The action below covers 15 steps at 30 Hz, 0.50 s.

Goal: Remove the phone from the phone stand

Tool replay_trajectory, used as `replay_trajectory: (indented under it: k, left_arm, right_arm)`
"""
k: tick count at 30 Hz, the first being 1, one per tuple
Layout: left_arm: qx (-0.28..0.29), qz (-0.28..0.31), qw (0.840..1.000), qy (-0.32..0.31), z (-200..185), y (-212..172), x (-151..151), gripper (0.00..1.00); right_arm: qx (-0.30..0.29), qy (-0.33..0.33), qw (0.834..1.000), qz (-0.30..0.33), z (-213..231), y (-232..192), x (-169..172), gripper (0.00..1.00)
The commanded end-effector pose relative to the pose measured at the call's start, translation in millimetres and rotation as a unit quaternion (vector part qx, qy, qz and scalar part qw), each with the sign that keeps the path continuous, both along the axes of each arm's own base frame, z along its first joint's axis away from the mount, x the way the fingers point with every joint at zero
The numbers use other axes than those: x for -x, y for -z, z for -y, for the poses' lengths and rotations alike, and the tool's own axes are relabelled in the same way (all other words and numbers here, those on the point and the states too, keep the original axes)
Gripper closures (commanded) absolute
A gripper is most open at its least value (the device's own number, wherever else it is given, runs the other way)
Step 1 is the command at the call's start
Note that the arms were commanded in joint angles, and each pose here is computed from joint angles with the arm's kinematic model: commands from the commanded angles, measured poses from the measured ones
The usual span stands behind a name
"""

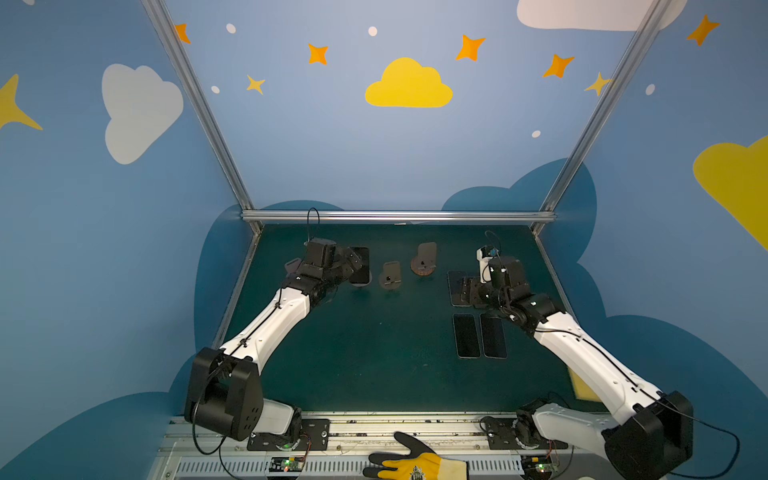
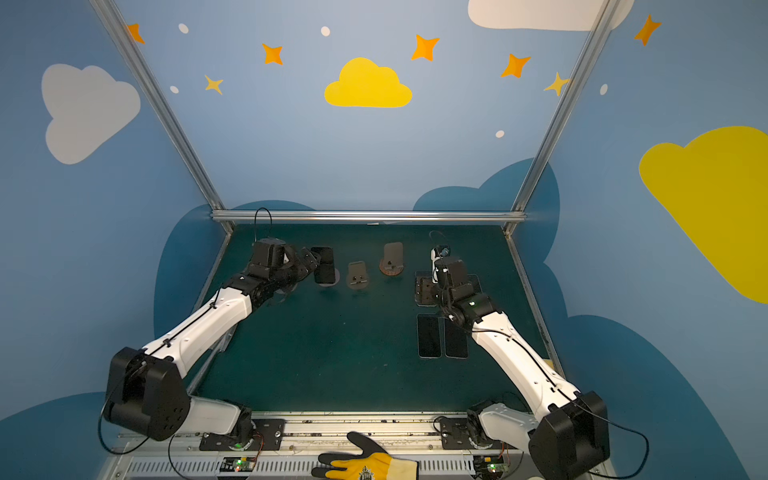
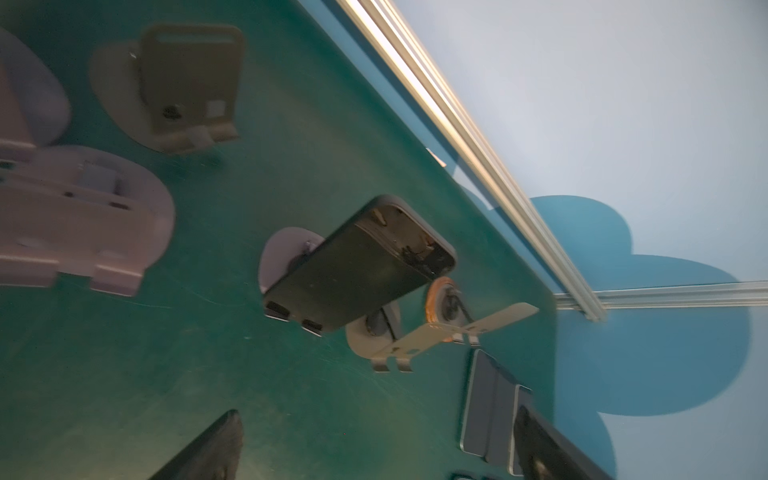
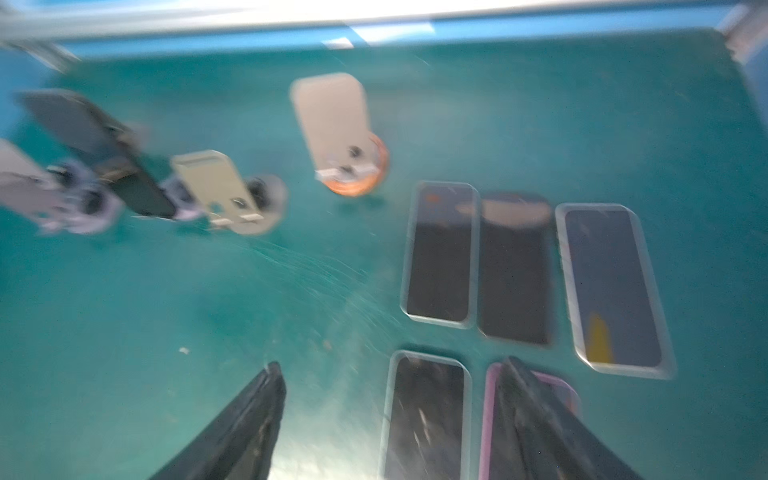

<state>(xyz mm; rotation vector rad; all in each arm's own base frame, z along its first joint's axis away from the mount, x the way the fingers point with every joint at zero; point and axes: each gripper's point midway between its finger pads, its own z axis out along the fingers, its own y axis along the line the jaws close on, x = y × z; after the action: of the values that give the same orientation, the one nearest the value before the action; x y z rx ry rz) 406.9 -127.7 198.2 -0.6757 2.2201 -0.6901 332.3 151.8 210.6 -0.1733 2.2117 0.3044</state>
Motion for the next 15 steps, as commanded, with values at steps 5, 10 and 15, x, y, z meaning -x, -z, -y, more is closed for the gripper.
replay_trajectory:
  k: [5, 10, 15]
  left_arm:
    - [-0.035, 0.015, 0.999, 0.008, -6.2, -12.1, -1.9, 0.00]
    - [-0.037, 0.015, 0.999, 0.010, -5.0, -10.3, -3.3, 0.00]
    - [-0.039, 0.022, 0.999, 0.012, -4.7, -11.5, -4.4, 0.00]
  right_arm:
    - [-0.054, -0.075, 0.989, 0.114, -39.3, -45.2, -9.0, 0.19]
    - [-0.067, -0.111, 0.983, 0.129, -51.3, -34.9, 8.2, 0.19]
    - [-0.047, -0.113, 0.979, 0.162, -50.4, -31.4, 15.0, 0.20]
